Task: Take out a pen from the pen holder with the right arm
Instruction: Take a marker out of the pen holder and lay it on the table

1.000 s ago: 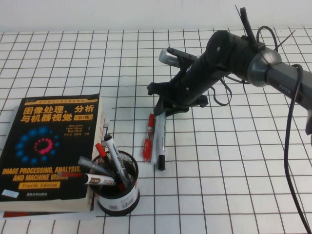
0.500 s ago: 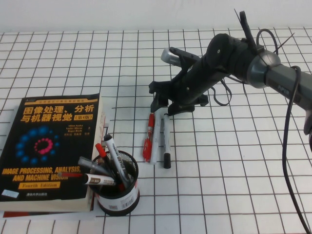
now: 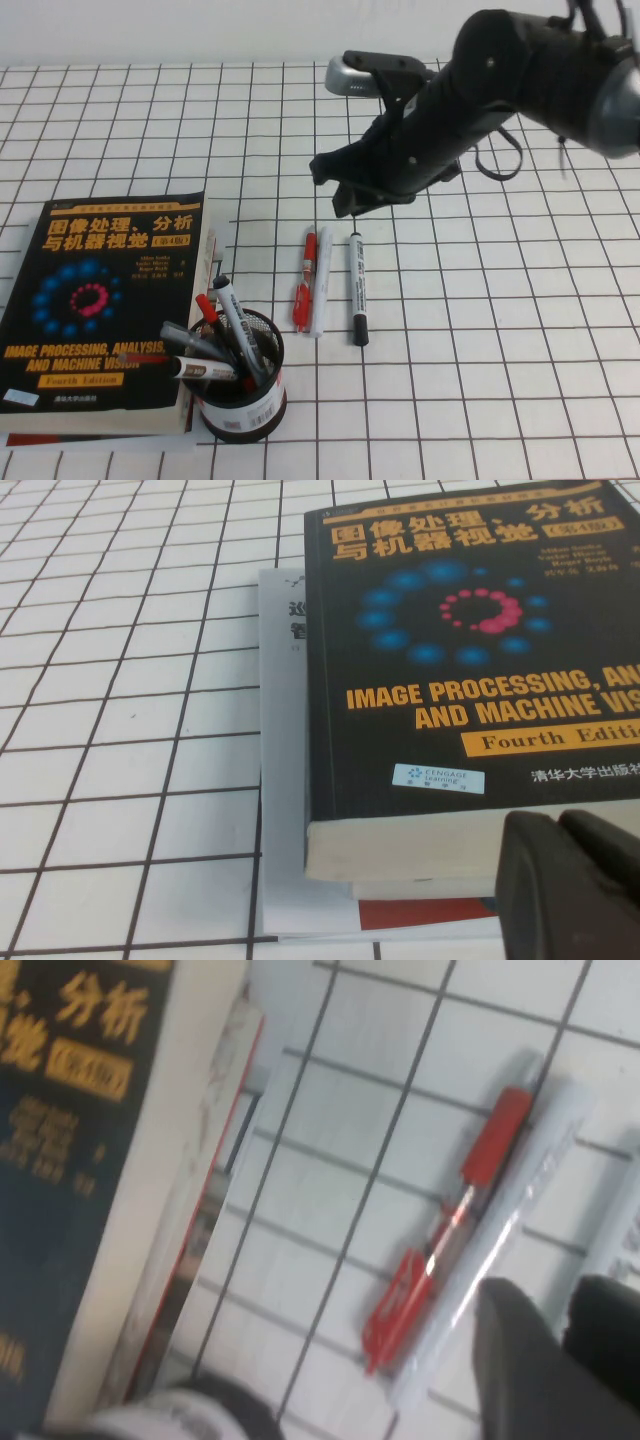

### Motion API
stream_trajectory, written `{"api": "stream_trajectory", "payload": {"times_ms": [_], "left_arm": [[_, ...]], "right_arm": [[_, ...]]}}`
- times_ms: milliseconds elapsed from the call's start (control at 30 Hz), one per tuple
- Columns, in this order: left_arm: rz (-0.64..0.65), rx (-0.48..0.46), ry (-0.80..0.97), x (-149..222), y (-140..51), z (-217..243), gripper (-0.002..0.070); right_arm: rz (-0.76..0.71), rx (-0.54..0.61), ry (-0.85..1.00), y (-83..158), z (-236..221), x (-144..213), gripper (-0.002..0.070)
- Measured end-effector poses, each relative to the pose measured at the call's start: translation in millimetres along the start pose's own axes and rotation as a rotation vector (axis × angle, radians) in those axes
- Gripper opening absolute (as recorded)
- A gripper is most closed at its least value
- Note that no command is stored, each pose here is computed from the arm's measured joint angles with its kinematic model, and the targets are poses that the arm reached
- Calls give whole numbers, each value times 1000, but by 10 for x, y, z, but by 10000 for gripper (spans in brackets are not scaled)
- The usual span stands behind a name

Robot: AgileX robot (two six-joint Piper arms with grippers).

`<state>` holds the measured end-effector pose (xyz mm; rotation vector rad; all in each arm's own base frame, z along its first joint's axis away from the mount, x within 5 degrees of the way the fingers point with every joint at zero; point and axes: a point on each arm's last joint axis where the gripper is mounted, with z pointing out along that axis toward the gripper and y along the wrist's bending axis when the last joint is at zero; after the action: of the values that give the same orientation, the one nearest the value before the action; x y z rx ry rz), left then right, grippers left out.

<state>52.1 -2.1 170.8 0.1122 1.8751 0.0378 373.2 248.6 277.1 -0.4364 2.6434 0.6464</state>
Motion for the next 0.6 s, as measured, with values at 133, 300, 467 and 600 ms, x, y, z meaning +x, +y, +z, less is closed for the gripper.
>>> {"api": "stream_trajectory", "payload": {"times_ms": [133, 300, 467, 600], "left_arm": [[0, 0, 0, 0, 0, 0, -4], [0, 0, 0, 0, 0, 0, -4], [0, 0, 0, 0, 0, 0, -4], [0, 0, 0, 0, 0, 0, -4]], "right_arm": [[-52, 7, -56, 53, -455, 307, 11], [-80, 17, -87, 44, -959, 788, -10], [-114, 11, -177, 37, -1465, 1267, -14], [-128, -1, -225, -5, -1740, 1682, -15]]}}
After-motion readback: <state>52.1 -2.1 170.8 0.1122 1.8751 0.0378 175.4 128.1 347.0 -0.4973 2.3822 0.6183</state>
